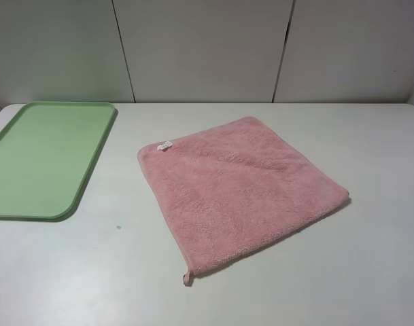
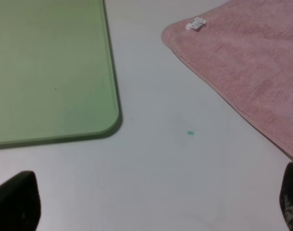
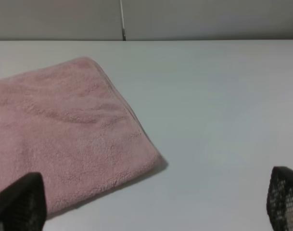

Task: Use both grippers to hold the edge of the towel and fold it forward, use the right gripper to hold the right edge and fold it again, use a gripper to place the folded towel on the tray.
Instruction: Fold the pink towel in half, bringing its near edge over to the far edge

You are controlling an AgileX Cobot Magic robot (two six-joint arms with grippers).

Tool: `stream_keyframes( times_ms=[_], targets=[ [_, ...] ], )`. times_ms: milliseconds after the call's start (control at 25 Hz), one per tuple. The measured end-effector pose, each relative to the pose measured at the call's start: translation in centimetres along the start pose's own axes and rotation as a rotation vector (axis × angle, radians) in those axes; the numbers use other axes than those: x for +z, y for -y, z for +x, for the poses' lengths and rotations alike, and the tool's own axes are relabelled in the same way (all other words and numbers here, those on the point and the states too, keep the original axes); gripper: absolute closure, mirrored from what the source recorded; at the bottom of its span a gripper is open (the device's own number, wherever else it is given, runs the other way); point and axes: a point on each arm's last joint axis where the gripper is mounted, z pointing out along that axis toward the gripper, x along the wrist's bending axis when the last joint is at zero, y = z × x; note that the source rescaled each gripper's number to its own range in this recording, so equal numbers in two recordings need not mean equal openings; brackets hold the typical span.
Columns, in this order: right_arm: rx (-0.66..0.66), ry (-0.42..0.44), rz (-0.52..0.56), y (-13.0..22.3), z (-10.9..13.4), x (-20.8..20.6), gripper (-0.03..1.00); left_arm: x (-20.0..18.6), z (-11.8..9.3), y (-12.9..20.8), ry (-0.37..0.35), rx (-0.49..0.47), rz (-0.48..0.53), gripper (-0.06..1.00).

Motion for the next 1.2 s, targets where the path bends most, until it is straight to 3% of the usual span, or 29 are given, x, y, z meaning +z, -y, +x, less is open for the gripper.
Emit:
stream_keyframes(
  times_ms=[1200],
  targets=[
    [0.002,-0.002,0.0,0.0,0.01,0.0,-0.03,0.0,0.0,0.0,0.0,0.0,0.0,-0.06]
  ],
)
